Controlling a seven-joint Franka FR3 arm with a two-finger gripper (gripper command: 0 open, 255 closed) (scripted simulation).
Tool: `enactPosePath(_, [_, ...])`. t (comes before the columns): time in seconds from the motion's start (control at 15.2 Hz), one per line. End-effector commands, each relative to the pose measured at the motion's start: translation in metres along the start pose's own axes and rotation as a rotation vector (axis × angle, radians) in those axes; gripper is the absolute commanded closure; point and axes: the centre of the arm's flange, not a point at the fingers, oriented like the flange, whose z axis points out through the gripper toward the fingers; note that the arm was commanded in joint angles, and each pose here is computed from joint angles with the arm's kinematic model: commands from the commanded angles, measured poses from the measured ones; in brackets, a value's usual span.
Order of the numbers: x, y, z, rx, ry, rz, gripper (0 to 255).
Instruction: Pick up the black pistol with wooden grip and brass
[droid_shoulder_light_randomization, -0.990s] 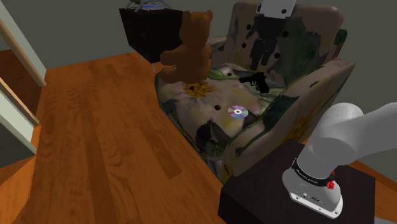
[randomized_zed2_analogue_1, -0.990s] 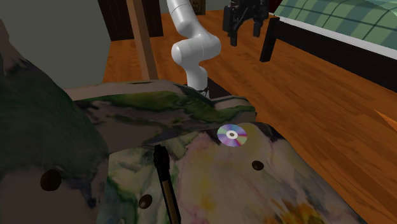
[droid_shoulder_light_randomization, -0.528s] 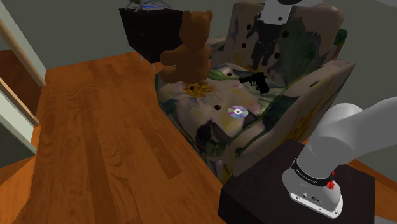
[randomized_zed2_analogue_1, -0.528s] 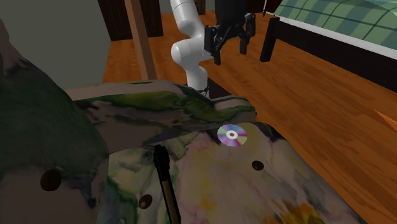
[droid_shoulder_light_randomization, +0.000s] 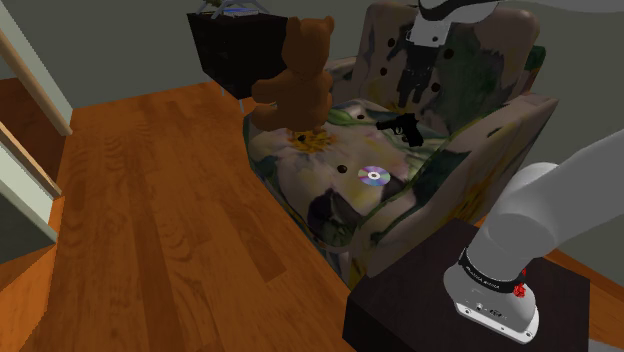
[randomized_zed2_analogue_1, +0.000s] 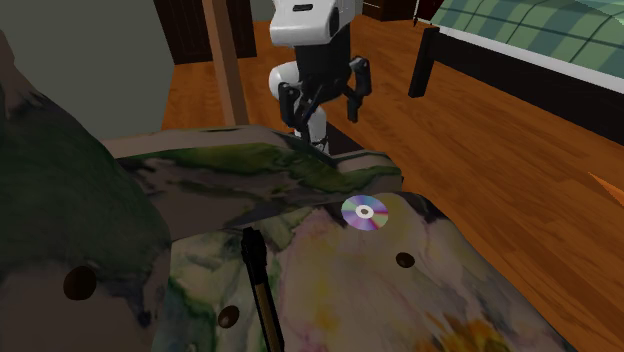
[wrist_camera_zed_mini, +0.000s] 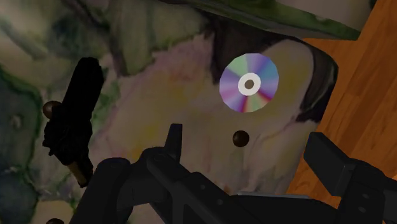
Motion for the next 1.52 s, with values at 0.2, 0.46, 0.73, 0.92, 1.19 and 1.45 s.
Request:
enactPosePath(0.2, [0.025, 0.064, 0.02, 0.007, -0.015, 0.023, 0])
enactPosePath(0.46, [0.042, 0.114, 0.035, 0.014, -0.026, 0.042, 0])
enactPosePath(0.73, [0.058, 0.164, 0.05, 0.021, -0.037, 0.062, 0])
enactPosePath(0.92, [0.069, 0.201, 0.062, 0.026, -0.045, 0.076, 0])
enactPosePath(1.19, [0.069, 0.204, 0.082, 0.026, -0.045, 0.076, 0])
enactPosePath(1.45, [0.069, 0.207, 0.101, 0.026, -0.045, 0.076, 0])
